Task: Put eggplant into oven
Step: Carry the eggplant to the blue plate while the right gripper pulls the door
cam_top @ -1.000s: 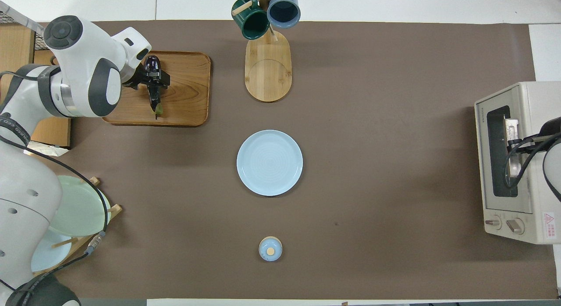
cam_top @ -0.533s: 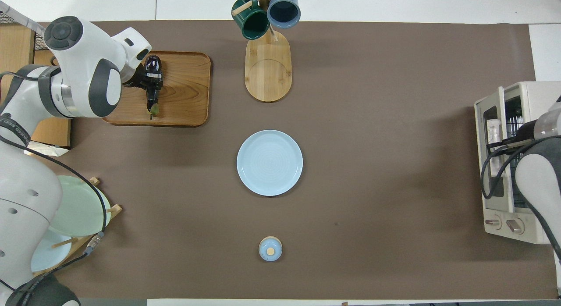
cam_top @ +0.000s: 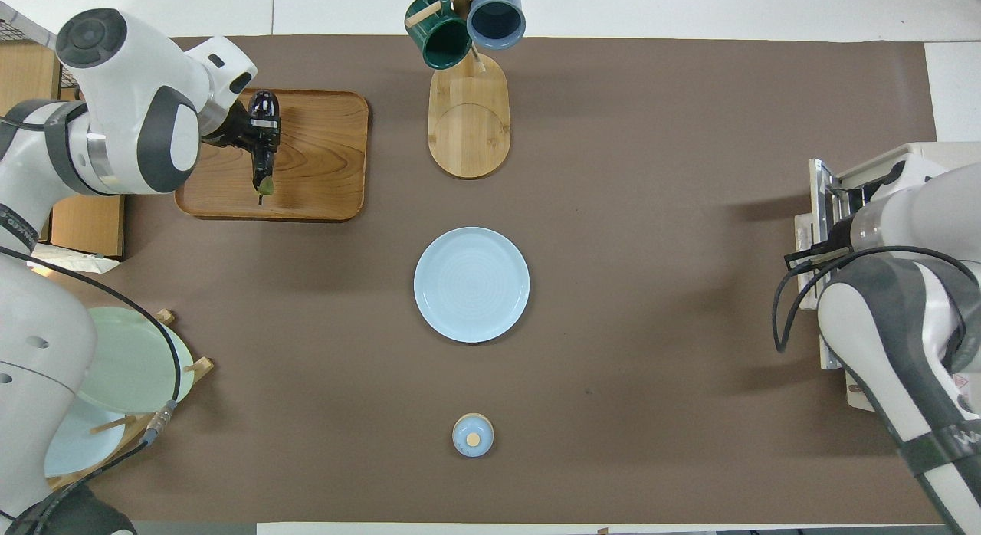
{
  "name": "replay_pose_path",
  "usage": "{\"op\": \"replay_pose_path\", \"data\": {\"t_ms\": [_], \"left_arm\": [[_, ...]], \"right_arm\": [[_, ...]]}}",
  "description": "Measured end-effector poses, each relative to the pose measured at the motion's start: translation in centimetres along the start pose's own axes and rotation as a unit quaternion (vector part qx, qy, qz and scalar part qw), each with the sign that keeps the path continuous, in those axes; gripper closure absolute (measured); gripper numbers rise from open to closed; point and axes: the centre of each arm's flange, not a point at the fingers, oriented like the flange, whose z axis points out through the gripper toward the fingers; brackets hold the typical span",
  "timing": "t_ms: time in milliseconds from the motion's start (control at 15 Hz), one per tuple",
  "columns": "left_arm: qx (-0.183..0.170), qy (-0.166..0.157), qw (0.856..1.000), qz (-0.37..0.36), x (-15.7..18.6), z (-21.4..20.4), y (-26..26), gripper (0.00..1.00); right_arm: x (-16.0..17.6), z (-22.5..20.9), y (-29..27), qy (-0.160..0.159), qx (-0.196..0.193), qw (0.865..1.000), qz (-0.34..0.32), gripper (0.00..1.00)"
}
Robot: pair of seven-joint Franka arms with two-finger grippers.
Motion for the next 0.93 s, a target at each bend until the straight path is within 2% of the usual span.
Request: {"op": "replay_pose_path", "data": {"t_ms": [200, 400, 533, 667, 933], "left_arm": [[-0.004, -0.028, 1.000, -0.001, -2.6, -5.3, 3.4, 0.66], [-0.002, -0.045, 0.999, -0.013, -6.2, -7.6, 10.7, 0.66], [0.001, -0.050, 0.999, -0.018, -9.2, -6.7, 17.3, 0.66], [-0.003, -0.039, 0.999, -0.018, -12.3, -4.7, 22.7, 0.66], [-0.007, -0.027, 1.000, 0.002, -18.4, 0.3, 27.2, 0.66]], "right_arm": [[0.4, 2.9, -1.1, 0.004, -0.001, 1.000, 0.009, 0.99], [0.7, 4.7, -1.5, 0.000, -0.001, 1.000, 0.006, 0.99], [1.0, 5.2, -1.8, 0.005, -0.002, 1.000, 0.004, 0.99], [1.4, 5.1, -3.1, 0.010, -0.003, 1.000, 0.011, 0.99], [2.4, 4.3, -6.1, 0.013, 0.000, 1.000, 0.027, 0.99]]}}
